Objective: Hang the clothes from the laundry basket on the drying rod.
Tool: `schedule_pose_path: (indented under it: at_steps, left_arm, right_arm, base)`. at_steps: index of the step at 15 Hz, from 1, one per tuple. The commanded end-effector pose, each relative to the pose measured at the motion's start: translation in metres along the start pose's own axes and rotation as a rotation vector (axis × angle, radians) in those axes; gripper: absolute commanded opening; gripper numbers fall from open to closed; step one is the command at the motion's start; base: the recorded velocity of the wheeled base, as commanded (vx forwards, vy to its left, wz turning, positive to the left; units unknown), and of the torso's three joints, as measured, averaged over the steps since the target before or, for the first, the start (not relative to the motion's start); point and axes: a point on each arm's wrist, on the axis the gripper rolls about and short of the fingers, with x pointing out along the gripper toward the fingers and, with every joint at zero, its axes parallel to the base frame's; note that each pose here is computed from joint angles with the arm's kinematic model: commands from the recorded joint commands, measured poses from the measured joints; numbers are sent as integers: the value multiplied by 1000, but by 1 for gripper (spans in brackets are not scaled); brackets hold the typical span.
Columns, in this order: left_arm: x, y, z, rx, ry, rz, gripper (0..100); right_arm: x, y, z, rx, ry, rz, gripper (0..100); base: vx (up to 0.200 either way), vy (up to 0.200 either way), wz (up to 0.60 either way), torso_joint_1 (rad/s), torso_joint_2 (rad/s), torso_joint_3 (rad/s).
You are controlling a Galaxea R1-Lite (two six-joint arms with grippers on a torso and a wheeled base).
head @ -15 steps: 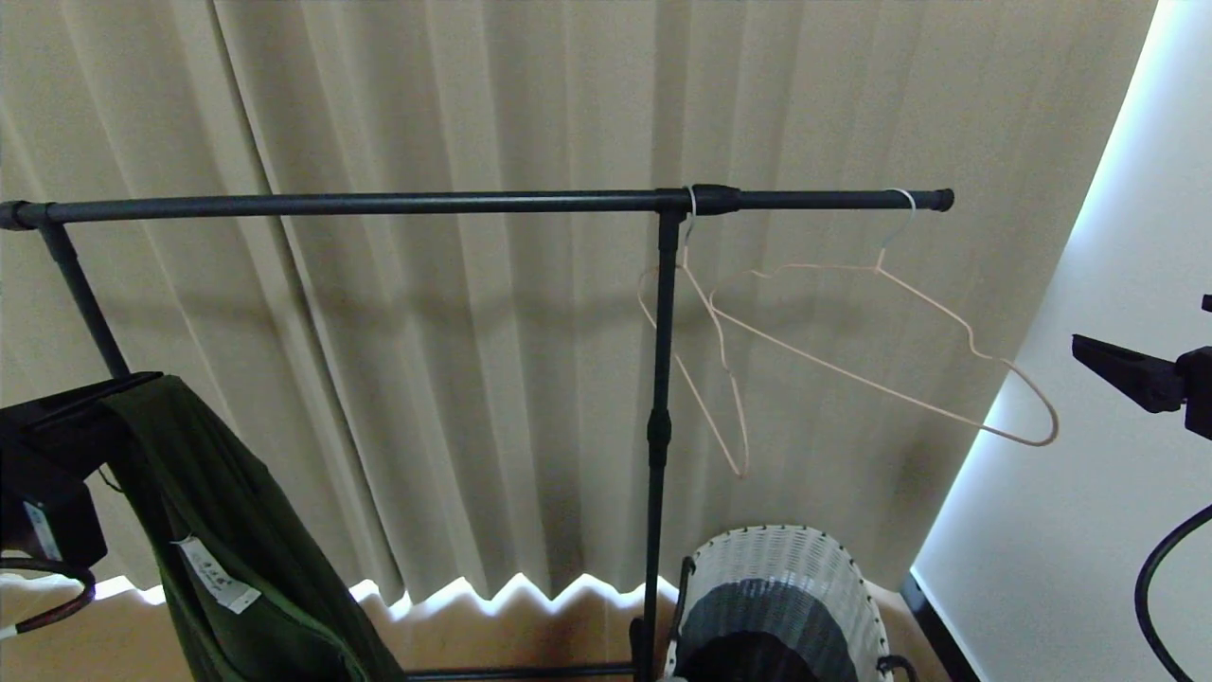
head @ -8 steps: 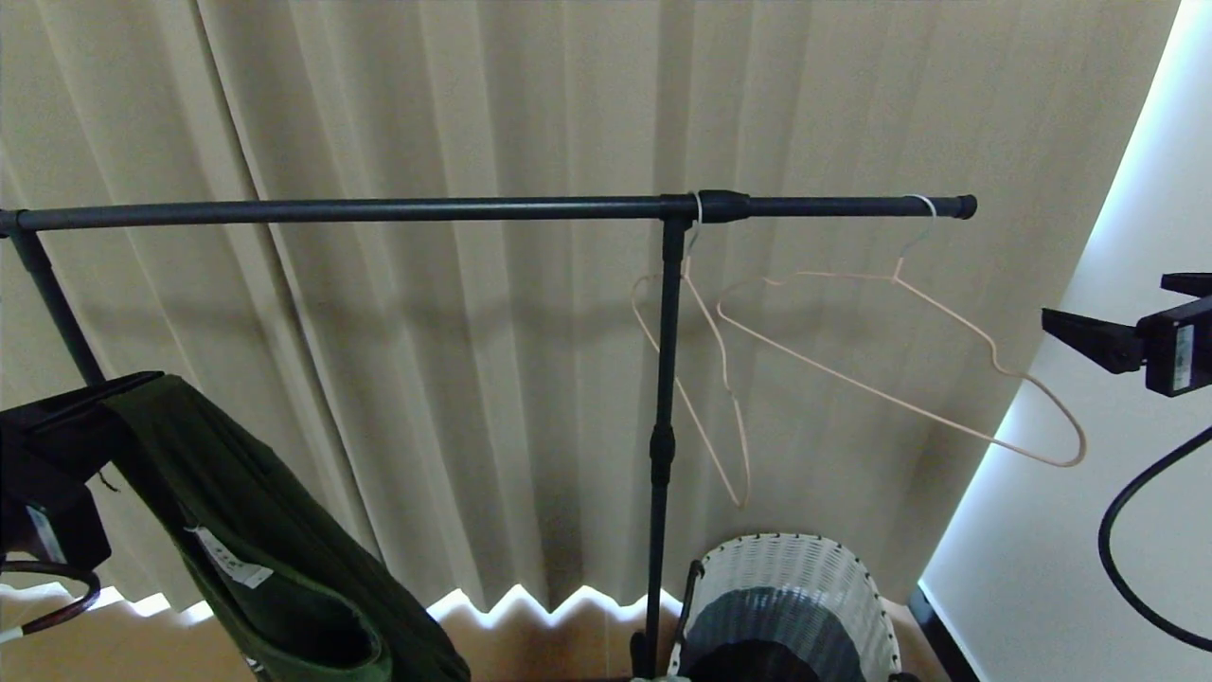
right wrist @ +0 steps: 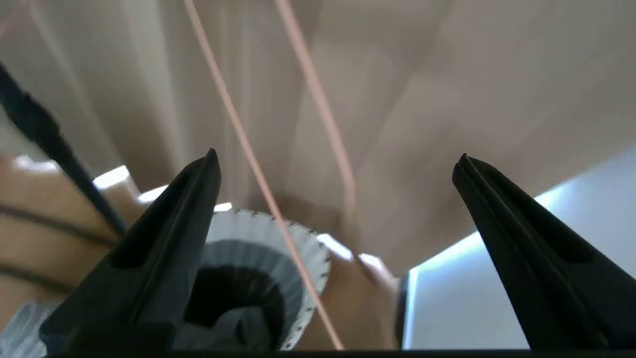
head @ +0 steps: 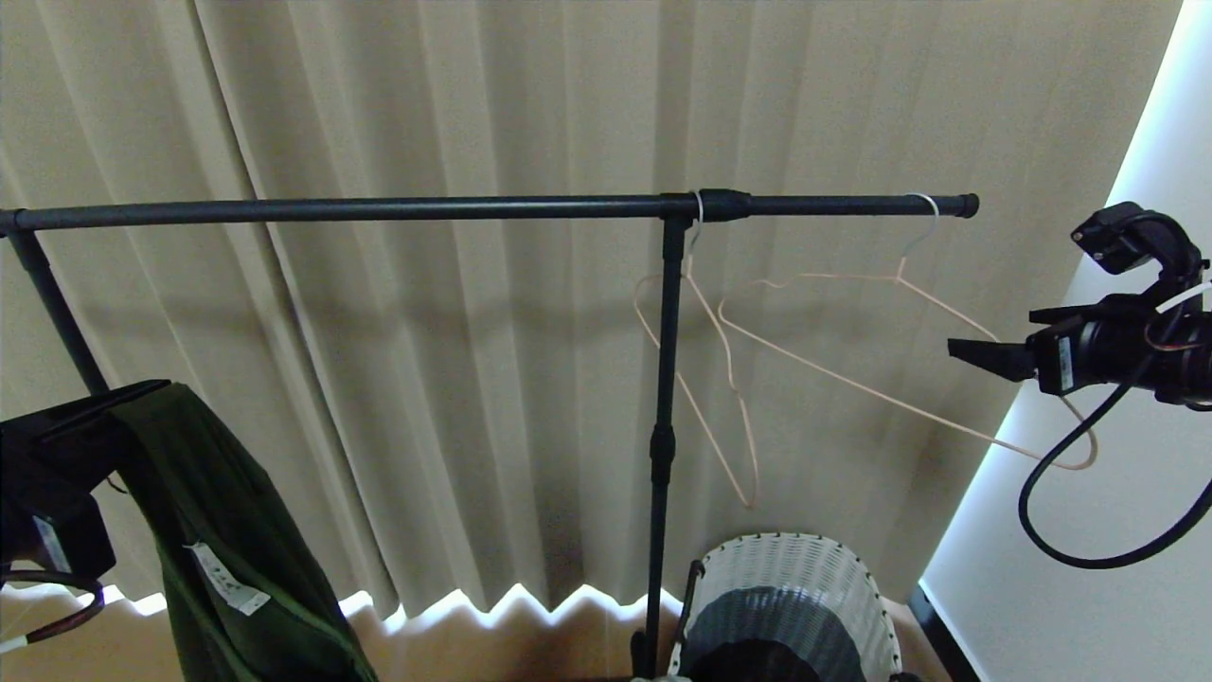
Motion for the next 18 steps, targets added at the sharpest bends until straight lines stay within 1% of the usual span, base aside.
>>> schedule_pose_path:
  at_steps: [1,3,5,7,10,11,13,15,18]
  left_arm:
    - [-1,0,0,0,-4,0,0]
    - [-1,0,0,0,-4,-1,0]
    - [-1,0,-1,0,-3,-2,0]
    - [-2,-1,-3,-1,3,-4,0]
    - [-2,-1,-3,0,1,-3,0]
    - [-4,-1,-2,0,-4,-1,0]
    - [-4,-1,-3,0,-3,-2,0]
    - [-4,-2,-4,0,3,-4,0]
    - [-4,-3,-7,0,11,-7,0]
  right_arm:
    - [17,-2,-9,12,44,18,100]
    - [24,-4,-10,16,53,25,100]
    - [25,0,-11,15,53,69,100]
    - [29,14,-9,-1,52,132,100]
    - [34,27,-9,-14,61,173,100]
    - [31,32,-8,-18,63,191,100]
    - [20,36,-5,-16,86,203,100]
    - [16,38,-4,-15,97,199,100]
    - [20,36,-6,-21,127,102,100]
  base:
    - [0,0,0,0,0,0]
    - [0,0,0,0,0,0]
    - [0,0,0,0,0,0]
    - [0,0,0,0,0,0]
    - [0,0,0,0,0,0]
    - [0,0,0,0,0,0]
    - [0,0,0,0,0,0]
    - [0,0,0,0,0,0]
    - [0,0,0,0,0,0]
